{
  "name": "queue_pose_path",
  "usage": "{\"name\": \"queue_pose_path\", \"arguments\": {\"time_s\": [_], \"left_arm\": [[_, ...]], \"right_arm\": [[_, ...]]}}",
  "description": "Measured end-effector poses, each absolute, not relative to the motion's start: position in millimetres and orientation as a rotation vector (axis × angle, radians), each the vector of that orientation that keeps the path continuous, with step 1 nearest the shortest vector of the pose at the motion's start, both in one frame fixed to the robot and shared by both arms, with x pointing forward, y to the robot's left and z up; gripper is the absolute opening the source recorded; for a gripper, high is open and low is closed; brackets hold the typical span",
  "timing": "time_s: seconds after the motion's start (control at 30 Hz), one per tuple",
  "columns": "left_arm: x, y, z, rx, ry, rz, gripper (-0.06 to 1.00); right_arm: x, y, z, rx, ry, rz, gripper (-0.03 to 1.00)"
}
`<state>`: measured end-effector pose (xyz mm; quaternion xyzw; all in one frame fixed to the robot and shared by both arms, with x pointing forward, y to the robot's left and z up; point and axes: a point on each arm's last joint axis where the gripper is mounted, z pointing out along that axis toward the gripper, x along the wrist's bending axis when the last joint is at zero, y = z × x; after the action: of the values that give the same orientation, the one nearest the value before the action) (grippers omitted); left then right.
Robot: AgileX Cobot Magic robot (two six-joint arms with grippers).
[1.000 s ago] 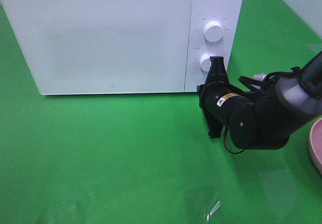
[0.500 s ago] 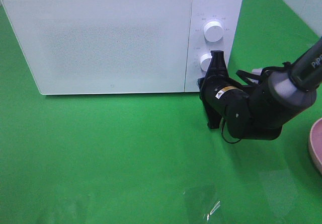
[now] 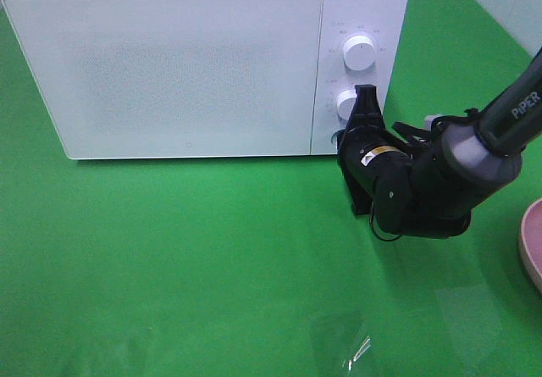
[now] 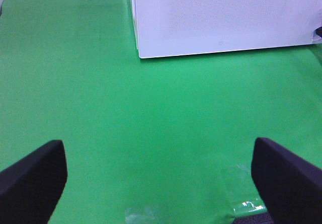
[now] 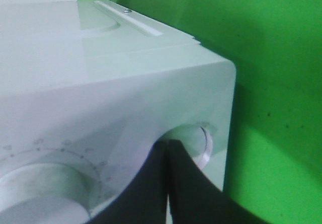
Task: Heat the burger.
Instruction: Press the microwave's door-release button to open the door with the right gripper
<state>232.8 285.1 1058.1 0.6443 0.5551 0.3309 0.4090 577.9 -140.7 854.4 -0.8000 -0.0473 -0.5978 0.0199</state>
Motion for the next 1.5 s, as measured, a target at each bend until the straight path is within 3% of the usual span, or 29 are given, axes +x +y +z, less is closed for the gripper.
{"name": "queue_pose_path", "arguments": {"time_s": [0.8, 1.5], "left_arm": [[233.0, 285.1, 1058.1, 1.624, 1.399, 0.833, 0.91], [233.0, 285.1, 1058.1, 1.624, 1.399, 0.833, 0.91]], "right_arm": [[590.6, -130.3, 843.4, -2.514, -0.048, -1.903, 0.00], [576.8, -134.2, 857.8, -2.515, -0.171, -1.810, 0.00]]}}
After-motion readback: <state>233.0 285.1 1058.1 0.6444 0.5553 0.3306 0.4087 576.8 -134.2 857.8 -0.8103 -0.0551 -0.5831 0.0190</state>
